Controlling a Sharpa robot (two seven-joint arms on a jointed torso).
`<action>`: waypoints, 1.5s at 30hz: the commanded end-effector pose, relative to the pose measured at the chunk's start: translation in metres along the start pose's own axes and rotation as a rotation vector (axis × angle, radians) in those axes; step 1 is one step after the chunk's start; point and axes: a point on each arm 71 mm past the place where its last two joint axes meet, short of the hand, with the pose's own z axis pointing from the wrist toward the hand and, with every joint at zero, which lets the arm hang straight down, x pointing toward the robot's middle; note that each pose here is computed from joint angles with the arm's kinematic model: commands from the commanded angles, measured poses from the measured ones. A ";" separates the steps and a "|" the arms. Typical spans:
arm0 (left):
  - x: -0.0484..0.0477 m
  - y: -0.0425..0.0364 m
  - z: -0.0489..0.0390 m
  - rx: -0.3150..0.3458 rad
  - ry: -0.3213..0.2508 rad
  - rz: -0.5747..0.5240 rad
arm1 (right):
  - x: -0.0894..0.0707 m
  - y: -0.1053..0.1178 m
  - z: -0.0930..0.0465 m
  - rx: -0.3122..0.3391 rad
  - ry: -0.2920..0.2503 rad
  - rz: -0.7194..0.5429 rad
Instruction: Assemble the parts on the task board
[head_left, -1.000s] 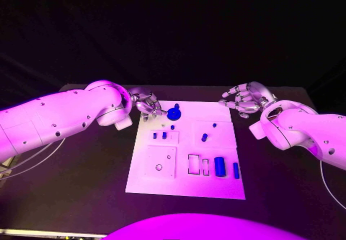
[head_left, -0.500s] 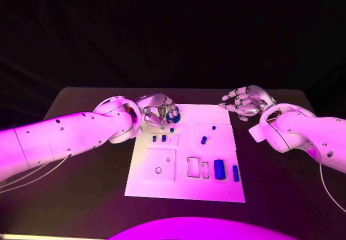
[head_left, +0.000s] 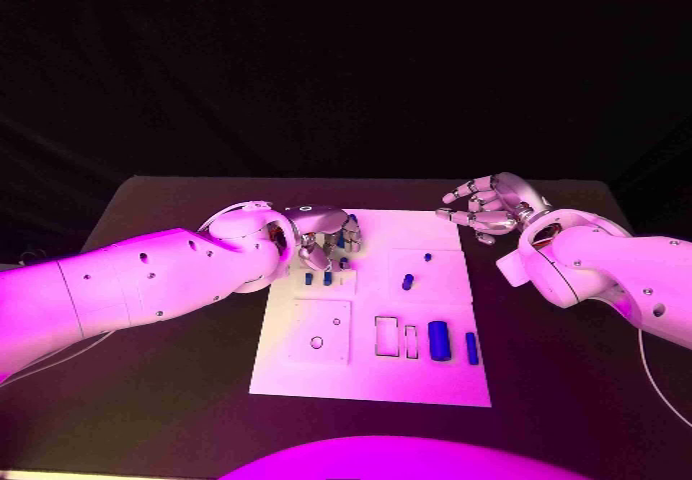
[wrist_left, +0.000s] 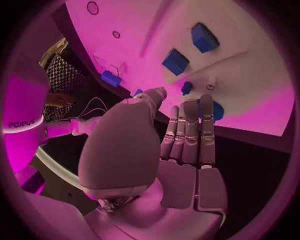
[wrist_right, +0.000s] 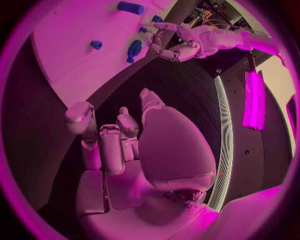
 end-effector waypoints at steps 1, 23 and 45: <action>0.0037 0.0037 0.0025 -0.029 0.049 0.062 | 0.001 0.001 0.000 -0.012 -0.003 0.000; 0.0076 0.0060 0.0103 -0.052 0.104 0.066 | 0.002 0.002 0.000 -0.014 0.004 0.002; 0.0083 0.0029 0.0170 -0.033 0.094 0.045 | 0.004 0.004 0.000 -0.018 0.008 0.003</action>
